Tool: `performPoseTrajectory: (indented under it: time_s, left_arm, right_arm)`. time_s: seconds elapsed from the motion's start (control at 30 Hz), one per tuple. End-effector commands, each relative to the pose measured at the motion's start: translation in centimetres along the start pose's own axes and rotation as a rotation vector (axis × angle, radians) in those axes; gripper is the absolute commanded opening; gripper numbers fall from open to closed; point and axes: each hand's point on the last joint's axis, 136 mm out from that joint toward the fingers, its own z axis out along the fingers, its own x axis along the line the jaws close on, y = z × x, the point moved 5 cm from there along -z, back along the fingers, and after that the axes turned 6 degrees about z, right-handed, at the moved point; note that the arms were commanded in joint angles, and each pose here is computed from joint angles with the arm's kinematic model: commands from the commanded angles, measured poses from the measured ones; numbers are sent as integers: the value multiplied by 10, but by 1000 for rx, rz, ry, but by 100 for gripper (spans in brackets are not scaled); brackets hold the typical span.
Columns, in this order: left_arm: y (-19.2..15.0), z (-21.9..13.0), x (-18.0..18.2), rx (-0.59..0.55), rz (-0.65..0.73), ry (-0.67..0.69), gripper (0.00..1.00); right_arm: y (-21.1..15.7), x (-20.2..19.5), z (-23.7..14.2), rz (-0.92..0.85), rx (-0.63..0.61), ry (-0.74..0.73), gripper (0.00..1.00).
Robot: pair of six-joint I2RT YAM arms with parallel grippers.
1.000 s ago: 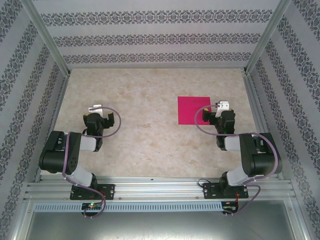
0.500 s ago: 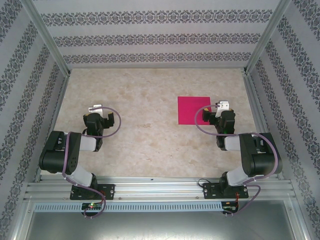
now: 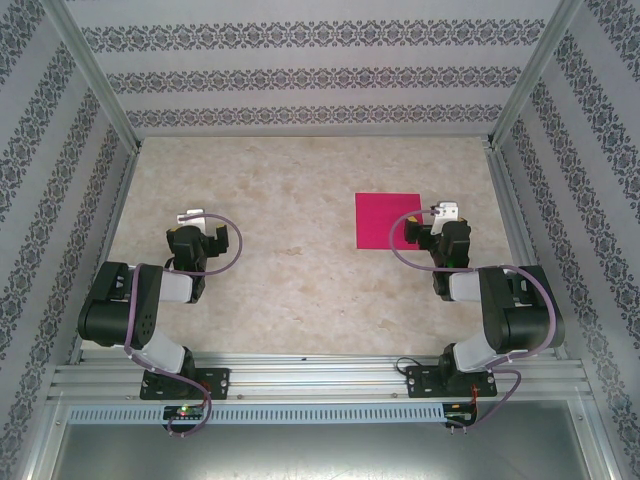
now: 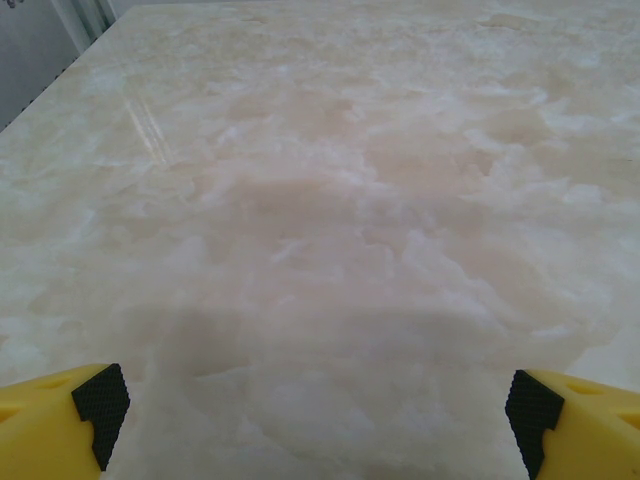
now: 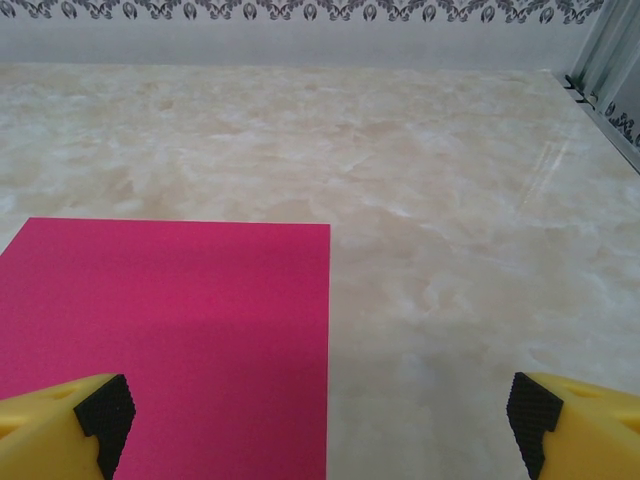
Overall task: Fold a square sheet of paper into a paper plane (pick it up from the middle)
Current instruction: Move the square sheet of paper to the center of the table.
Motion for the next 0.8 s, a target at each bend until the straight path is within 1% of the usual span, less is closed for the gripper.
performPoseTrajectory:
  time_s: [0.0,0.07,0.1,0.17,0.2,0.23,0.27,0.3,0.33,0.4,0.47,0.5,0.57,0.6,0.7,0.77]
  left_arm:
    - [19,-7,-1,-80,-13,-18,100]
    - [32,-19,5,-72,-26,3,100]
    - [38,-26,9,-56,-43,14,100]
    - [52,-40,11,-93,-67,2,100]
    - [62,-49,17,-115,-125,20,100]
    - [64,-55,22,-83,-178,47,100]
    - [71,-62,27,-48,-223,62,100]
    - [81,-69,28,-12,-260,50,100]
    - [86,-75,27,34,-297,36,100]
    - [98,-90,29,133,-387,27,100]
    - [100,-99,31,223,-478,49,100]
    - [103,-99,26,240,-479,7,100]
    - [106,-98,14,253,-473,-96,100]
    - [105,-98,8,257,-489,-136,100]
    - [103,-98,-8,245,-514,-270,100]
    - [102,-99,-15,235,-535,-331,100]
  right_arm:
    - [21,8,-12,-13,-88,32,98]
    - [27,12,-16,-22,-42,34,98]
    - [32,12,-18,7,21,14,98]
    - [48,12,-25,72,101,-10,98]
    - [58,14,-31,117,128,-22,98]
    - [65,13,-35,173,153,-41,98]
    - [76,14,-39,273,179,-61,98]
    - [86,18,-42,371,213,-48,98]
    - [93,26,-45,439,258,-5,98]
    - [106,59,-45,503,344,244,98]
    - [100,80,-35,625,439,359,96]
    - [95,88,-26,657,510,383,95]
    - [81,101,-10,656,634,349,95]
    - [76,111,-3,617,681,348,95]
    - [57,124,14,542,757,255,92]
    - [46,127,23,536,783,225,91]
